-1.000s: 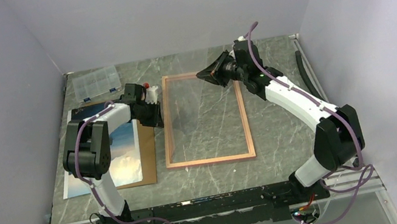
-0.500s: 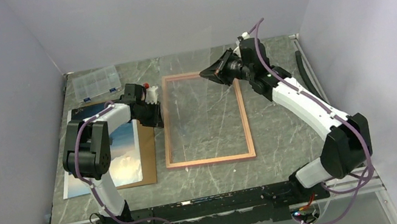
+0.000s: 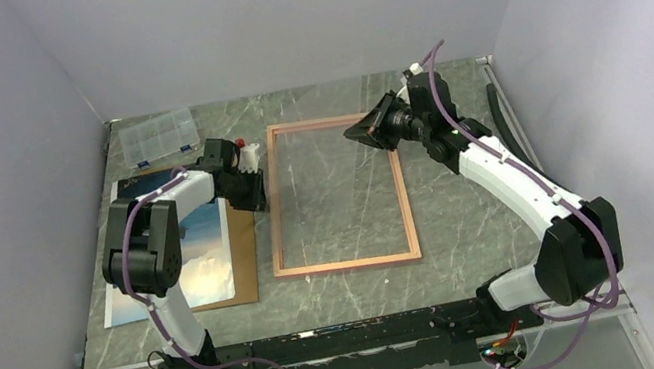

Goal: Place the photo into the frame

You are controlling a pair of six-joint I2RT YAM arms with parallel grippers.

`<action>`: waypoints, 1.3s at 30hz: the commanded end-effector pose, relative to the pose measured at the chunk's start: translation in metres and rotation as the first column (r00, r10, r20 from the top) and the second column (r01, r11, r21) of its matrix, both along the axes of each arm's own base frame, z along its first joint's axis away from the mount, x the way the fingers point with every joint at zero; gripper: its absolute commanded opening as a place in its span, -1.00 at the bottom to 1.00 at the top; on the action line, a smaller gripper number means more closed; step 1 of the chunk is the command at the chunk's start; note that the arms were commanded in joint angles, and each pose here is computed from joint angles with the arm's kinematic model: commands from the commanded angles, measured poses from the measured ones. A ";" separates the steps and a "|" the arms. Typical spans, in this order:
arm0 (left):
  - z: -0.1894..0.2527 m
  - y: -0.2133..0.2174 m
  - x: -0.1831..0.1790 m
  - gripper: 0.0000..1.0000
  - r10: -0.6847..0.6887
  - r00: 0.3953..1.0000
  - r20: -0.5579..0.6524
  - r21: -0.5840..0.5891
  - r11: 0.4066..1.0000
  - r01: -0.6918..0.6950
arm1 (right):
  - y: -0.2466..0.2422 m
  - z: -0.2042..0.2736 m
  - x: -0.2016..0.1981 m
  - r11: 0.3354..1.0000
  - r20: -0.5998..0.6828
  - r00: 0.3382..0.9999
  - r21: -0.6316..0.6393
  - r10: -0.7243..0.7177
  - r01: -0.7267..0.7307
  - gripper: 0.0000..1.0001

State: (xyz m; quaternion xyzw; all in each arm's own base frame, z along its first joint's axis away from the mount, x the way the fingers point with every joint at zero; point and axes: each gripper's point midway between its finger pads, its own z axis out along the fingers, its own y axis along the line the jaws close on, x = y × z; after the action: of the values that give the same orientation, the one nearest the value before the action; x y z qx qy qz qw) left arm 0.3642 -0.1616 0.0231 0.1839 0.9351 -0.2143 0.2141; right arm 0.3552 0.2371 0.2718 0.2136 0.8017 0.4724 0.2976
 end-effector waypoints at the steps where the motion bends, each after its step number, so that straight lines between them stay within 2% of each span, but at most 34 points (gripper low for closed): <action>1: 0.015 0.006 -0.005 -0.49 0.012 1.000 0.001 -0.026 1.000 -0.012 | -0.009 0.012 -0.008 0.995 0.098 0.990 -0.002 0.100 -0.100 -1.00; 5: 0.019 0.014 0.001 -0.50 0.030 1.000 0.007 -0.030 0.999 -0.030 | -0.020 -0.001 -0.014 0.978 0.103 0.973 0.005 0.205 -0.207 -1.00; 10: 0.020 0.014 0.002 -0.49 0.030 1.000 0.007 -0.035 0.999 -0.029 | -0.030 -0.002 -0.013 0.971 0.144 0.960 -0.022 0.239 -0.238 -1.00; 18: 0.017 0.008 0.003 -0.49 0.027 1.000 -0.006 -0.052 0.998 -0.027 | -0.027 0.003 -0.008 0.969 0.152 0.962 0.062 0.226 -0.237 -1.00; 25: 0.013 0.004 0.000 -0.49 0.014 1.000 -0.008 -0.052 0.999 -0.014 | -0.031 0.006 -0.003 0.981 0.145 0.977 0.094 0.155 -0.170 -1.00; 39: 0.012 0.003 -0.005 -0.50 0.007 1.000 -0.011 -0.054 0.999 -0.007 | -0.034 -0.009 0.000 0.986 0.138 0.980 0.061 0.143 -0.152 -1.00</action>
State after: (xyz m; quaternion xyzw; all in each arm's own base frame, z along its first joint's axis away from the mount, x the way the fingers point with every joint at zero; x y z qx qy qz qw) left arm 0.3590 -0.1519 0.0226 0.1683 0.9388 -0.2239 0.2004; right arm 0.3495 0.2035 0.2408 0.1555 0.7947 0.5225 0.2670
